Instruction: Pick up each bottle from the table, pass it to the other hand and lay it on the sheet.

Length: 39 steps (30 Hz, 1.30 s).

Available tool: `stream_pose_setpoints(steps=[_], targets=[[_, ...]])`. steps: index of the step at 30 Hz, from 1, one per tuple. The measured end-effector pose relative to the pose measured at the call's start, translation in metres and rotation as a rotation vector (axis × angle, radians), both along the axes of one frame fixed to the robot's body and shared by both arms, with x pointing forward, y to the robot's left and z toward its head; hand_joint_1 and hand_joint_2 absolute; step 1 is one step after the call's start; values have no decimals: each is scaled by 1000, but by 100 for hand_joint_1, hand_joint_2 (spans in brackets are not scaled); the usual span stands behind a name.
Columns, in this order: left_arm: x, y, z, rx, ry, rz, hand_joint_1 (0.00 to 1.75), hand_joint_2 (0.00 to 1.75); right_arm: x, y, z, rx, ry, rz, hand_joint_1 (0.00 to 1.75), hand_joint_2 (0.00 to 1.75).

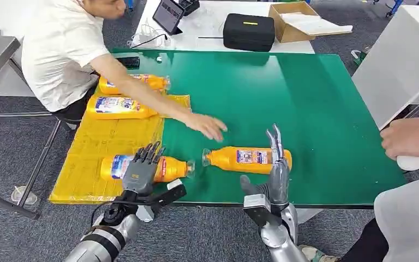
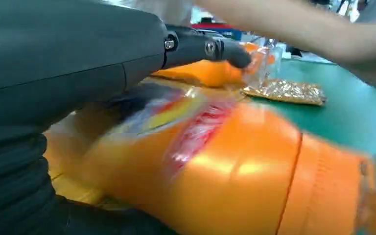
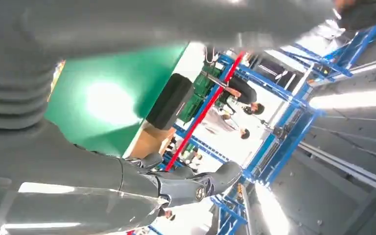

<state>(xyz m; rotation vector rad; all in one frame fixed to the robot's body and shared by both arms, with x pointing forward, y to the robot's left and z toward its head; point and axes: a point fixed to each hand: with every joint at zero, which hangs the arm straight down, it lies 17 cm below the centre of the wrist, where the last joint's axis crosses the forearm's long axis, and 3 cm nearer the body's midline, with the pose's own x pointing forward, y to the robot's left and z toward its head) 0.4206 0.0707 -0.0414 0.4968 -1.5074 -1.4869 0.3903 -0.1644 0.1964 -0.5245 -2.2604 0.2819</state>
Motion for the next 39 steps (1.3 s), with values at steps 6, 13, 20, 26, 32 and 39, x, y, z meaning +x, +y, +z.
stream_pose_setpoints(steps=[6,13,20,26,32,39], targets=[[0,3,-9,11,77,-16,0,175,3,1,-3,-11,5,4,0,175],[-2,6,-16,10,123,-23,0,175,7,2,-8,-26,15,9,0,175],[-2,7,-16,10,127,-23,0,175,7,2,-12,-32,25,10,0,175],[-2,5,-14,-14,133,-24,0,175,8,3,-14,-38,27,6,0,175],[1,0,0,-74,79,-29,0,175,7,3,-16,-42,28,-1,0,175],[-3,-6,8,-113,52,-39,0,175,6,4,-16,-45,26,-2,0,175]])
